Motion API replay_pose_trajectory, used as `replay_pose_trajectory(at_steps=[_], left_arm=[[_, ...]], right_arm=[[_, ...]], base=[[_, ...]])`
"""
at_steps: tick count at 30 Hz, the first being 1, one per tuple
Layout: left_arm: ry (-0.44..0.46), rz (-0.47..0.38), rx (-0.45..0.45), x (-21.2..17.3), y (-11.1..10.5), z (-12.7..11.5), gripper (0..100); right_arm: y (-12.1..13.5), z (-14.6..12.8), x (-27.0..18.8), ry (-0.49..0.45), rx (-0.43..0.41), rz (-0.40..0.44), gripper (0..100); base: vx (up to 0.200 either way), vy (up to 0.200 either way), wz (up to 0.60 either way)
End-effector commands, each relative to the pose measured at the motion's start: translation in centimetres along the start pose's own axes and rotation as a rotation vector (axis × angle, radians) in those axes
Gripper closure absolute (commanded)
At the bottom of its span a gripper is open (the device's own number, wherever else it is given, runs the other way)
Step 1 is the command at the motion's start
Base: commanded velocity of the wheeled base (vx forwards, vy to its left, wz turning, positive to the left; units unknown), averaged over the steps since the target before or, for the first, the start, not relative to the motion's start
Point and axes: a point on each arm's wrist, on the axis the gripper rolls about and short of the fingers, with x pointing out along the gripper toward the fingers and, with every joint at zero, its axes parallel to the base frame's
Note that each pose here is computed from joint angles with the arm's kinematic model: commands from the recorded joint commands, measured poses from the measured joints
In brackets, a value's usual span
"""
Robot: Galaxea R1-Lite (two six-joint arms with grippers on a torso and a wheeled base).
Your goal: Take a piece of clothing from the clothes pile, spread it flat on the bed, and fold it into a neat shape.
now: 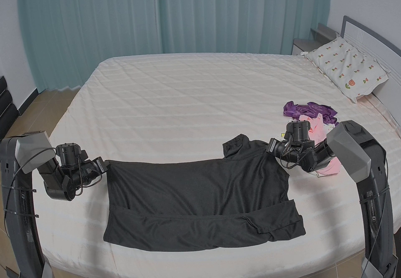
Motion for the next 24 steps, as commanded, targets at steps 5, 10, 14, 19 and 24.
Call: replay_pose_trajectory(at_steps=[5, 10, 14, 19, 24], left_arm=[[-0.042, 0.010, -0.008, -0.1, 0.5, 1.2, 100], [-0.053, 0.008, -0.005, 0.0, 0.5, 1.5, 100], [-0.063, 0.011, -0.005, -0.1, 0.7, 1.8, 100], [-0.068, 0.013, -0.008, -0.2, 0.8, 2.0, 100], [-0.071, 0.016, -0.010, -0.3, 1.0, 2.1, 100]], right_arm=[[0.2, 1.7, -3.3, -0.076, 0.001, 0.023, 100], [0.3, 2.4, -4.5, -0.104, 0.000, 0.042, 100], [0.2, 2.1, -5.6, -0.079, 0.002, 0.039, 100], [0.0, 2.7, -6.0, -0.116, 0.005, 0.062, 100], [-0.4, 1.9, -6.2, -0.116, 0.010, 0.062, 100]], base=[[0.000, 0.000, 0.00], [0.000, 0.000, 0.00], [0.000, 0.000, 0.00], [0.000, 0.000, 0.00], [0.000, 0.000, 0.00]])
